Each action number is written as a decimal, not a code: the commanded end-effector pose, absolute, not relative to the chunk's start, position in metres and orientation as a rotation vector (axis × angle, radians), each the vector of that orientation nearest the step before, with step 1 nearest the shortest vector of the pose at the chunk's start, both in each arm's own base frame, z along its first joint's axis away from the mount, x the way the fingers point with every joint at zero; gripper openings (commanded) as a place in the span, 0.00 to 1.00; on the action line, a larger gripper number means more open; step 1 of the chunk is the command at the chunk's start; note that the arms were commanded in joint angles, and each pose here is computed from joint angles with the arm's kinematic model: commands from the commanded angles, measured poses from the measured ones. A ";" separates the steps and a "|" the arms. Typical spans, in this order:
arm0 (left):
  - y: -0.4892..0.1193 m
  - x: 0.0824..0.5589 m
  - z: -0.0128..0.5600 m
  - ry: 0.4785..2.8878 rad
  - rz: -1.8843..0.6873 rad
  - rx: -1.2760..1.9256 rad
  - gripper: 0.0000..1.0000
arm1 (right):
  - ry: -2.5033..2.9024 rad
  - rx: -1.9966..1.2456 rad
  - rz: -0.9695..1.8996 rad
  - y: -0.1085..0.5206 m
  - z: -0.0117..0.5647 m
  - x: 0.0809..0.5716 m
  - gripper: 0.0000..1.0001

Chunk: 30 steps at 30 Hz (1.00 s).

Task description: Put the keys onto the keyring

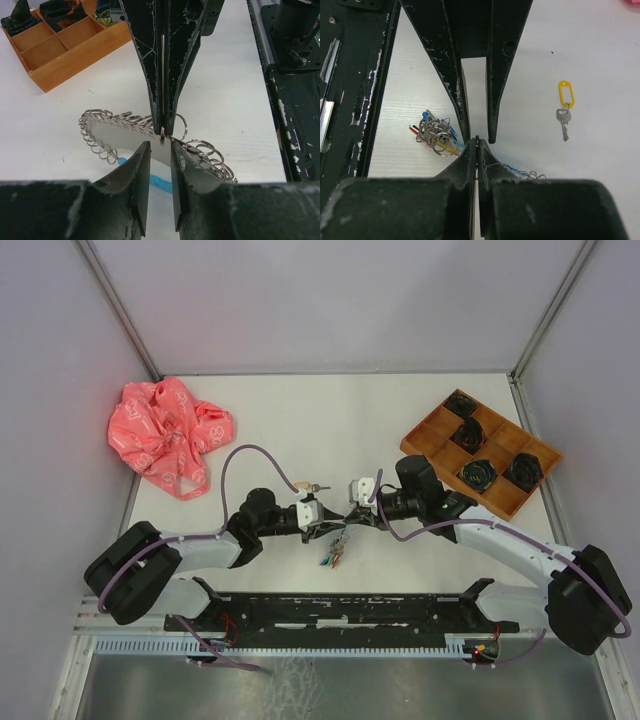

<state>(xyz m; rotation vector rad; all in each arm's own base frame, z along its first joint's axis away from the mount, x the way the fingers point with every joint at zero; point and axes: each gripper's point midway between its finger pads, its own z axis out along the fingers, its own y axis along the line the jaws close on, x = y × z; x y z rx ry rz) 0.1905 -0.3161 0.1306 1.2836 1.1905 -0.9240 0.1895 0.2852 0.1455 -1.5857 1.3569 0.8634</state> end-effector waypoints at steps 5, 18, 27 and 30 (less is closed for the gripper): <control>-0.326 0.194 0.158 1.065 -0.924 1.291 0.21 | 1.281 -1.554 0.901 0.297 0.163 0.192 0.02; -0.322 0.203 0.156 1.127 -0.907 1.217 0.03 | 1.390 -1.424 0.879 0.291 0.182 0.199 0.24; -0.316 0.203 0.168 1.112 -0.924 1.101 0.03 | 1.597 -1.196 0.753 0.258 0.182 0.205 0.33; -0.316 0.202 0.170 1.106 -0.930 1.094 0.03 | 1.628 -1.155 0.769 0.258 0.172 0.205 0.31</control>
